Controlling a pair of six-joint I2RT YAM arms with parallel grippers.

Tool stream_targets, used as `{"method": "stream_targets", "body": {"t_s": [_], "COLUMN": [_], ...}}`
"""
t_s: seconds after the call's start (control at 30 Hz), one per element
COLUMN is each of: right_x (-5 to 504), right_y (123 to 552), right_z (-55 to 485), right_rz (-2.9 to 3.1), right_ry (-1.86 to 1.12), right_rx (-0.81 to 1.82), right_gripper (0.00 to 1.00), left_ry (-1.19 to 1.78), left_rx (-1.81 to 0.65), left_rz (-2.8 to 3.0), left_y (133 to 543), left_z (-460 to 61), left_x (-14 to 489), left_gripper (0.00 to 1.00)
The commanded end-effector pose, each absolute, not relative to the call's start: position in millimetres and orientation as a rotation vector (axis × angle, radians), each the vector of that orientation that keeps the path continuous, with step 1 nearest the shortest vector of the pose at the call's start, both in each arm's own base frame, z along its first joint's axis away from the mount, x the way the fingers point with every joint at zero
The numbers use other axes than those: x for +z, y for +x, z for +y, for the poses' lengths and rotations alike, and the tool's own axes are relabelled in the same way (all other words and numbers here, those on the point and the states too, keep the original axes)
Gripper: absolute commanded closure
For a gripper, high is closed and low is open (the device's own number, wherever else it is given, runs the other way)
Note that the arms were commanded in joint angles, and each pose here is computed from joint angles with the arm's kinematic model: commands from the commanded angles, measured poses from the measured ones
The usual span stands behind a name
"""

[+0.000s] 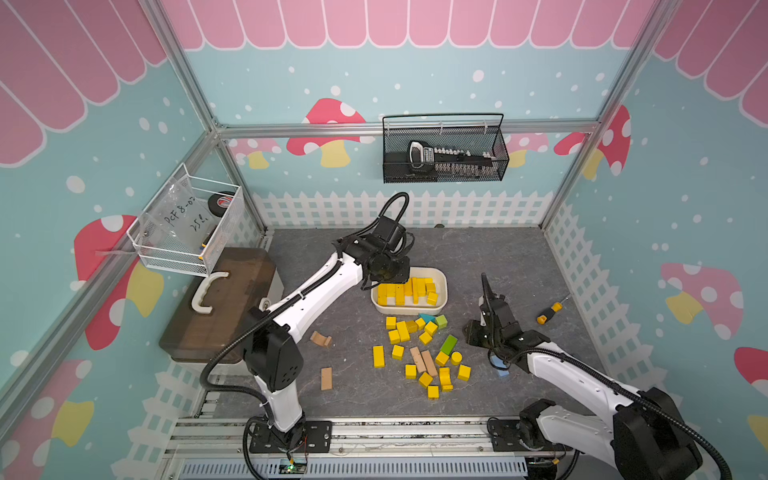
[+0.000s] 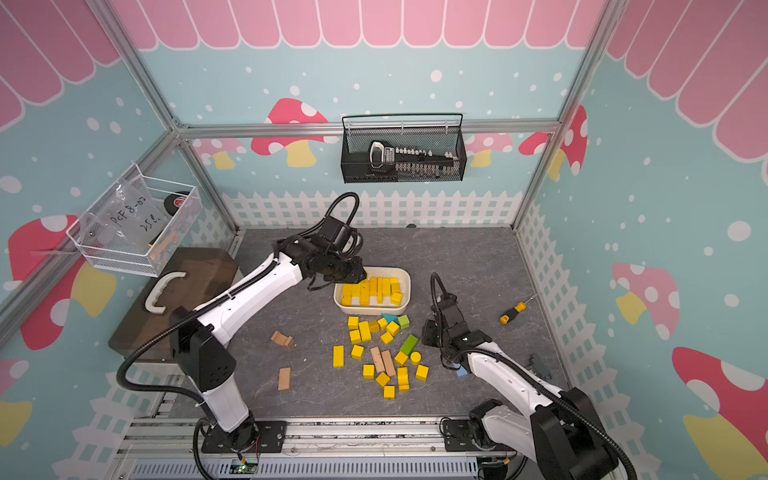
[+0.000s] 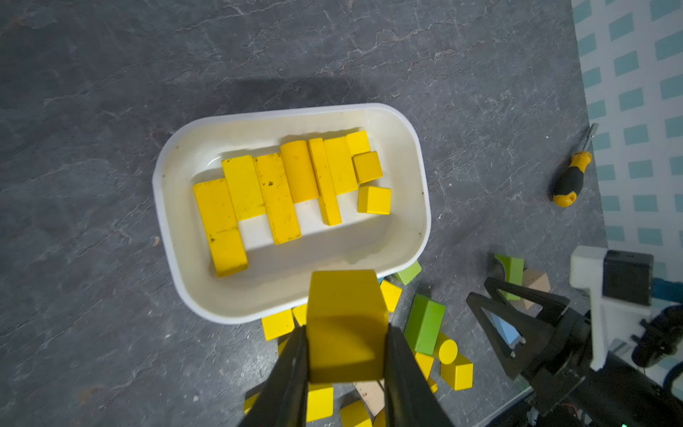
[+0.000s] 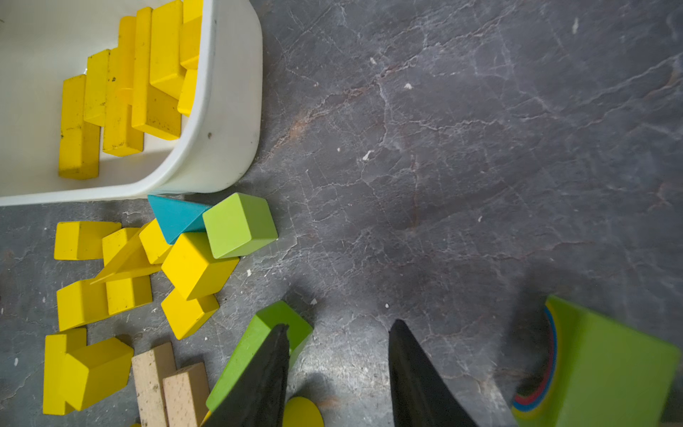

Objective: Pick out the yellow building blocks
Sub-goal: Place the building block in the storage box.

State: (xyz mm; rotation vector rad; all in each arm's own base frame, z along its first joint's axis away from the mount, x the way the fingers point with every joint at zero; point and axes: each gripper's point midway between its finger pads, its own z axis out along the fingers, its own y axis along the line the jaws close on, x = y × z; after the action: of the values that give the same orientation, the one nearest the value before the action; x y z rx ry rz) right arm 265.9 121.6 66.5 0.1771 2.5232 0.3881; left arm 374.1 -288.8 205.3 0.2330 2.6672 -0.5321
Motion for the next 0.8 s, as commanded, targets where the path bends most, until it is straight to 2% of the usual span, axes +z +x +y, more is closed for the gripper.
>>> {"method": "stream_targets", "body": {"t_s": [0.0,0.33,0.77], "right_x": [73,65,63], "right_y": [275,278,279], "right_z": [127,129,130], "right_rz": [2.508,2.540,2.544], "right_ry": [0.181,0.180,0.186], "right_rx": [0.417,0.433,0.449], "right_gripper": [0.56,0.56,0.56], "left_ry": [0.304,0.349,0.352], "left_rx": [-0.514,-0.456,-0.401], "left_rz": [2.784,2.886,2.936], "left_y": [371,386,388], "left_z": [-304,-335,-350], "left_x": [174,112,71], "left_gripper": [0.76,0.76,0.76]}}
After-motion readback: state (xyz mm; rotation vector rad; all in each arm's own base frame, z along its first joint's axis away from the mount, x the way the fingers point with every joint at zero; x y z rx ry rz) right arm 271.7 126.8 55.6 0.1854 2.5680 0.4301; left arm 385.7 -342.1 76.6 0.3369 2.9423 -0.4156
